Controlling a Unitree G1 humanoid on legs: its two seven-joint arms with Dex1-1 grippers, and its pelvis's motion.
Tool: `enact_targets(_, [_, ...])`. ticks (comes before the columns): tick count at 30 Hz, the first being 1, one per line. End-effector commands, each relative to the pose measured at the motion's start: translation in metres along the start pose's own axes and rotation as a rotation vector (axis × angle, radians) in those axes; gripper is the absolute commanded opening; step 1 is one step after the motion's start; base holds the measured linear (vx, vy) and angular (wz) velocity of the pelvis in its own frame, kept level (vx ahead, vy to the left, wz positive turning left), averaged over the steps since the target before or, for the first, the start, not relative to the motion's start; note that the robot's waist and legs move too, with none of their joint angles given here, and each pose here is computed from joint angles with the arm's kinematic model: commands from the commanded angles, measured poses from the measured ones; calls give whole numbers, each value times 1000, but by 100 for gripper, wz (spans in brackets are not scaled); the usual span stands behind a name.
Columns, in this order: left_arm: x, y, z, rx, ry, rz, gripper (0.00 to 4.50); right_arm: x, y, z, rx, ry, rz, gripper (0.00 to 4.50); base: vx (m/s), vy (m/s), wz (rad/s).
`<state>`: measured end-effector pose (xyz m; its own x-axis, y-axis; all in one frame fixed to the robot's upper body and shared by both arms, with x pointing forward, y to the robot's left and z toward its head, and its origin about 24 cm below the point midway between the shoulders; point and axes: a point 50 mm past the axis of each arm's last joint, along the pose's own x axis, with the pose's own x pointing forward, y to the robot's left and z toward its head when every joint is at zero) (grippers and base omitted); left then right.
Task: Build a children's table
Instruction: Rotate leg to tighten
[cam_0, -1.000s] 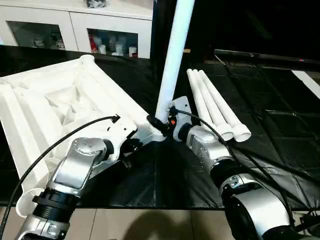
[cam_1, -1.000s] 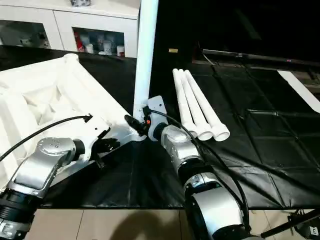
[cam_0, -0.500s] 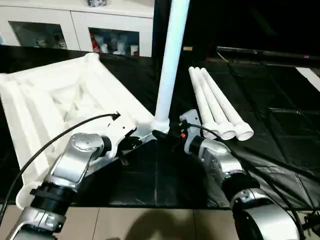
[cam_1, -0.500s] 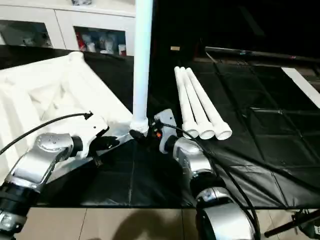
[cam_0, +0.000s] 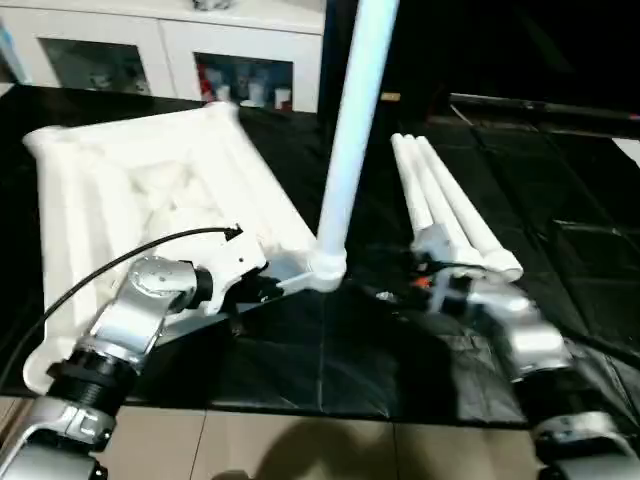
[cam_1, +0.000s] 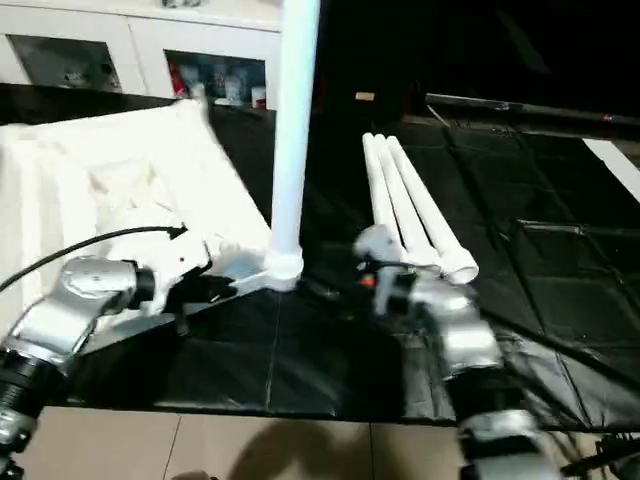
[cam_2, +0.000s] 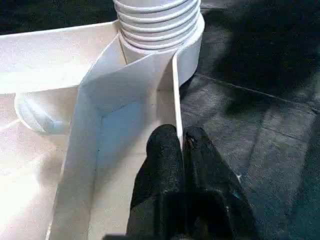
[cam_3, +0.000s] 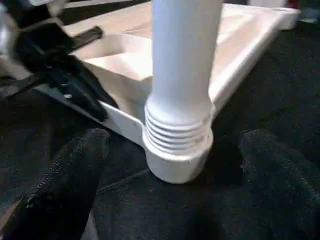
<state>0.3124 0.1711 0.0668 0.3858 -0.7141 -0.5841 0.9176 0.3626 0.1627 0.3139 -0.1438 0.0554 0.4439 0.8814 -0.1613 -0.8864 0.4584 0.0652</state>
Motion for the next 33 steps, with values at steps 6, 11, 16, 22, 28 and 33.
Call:
enact_targets(6, [2, -9, 2, 88, 6, -200, 0, -1, 9, 8, -80, 94, 162, 445, 0, 0, 0])
enact_targets(11, [1, -13, 1, 118, 22, -277, 0, 6, 8, 6, -112, 136, 183, 445, 0, 0, 0])
enact_targets(16, [0, -13, -1, 150, 50, -302, 0, 13, 9, 6, -107, 145, 225, 445, 0, 0, 0])
enact_targets(22, [0, -16, 0, 162, 45, -326, 0, 20, 12, 5, -95, 136, 262, 396, 0, 0, 0])
enact_targets(28, [1, -16, 0, 169, 45, -338, 0, 23, 11, 4, -81, 138, 266, 338, 0, 0, 0])
enact_targets(33, [0, -15, -1, 168, 49, -336, 0, 23, 11, 0, -62, 145, 278, 295, 0, 0, 0])
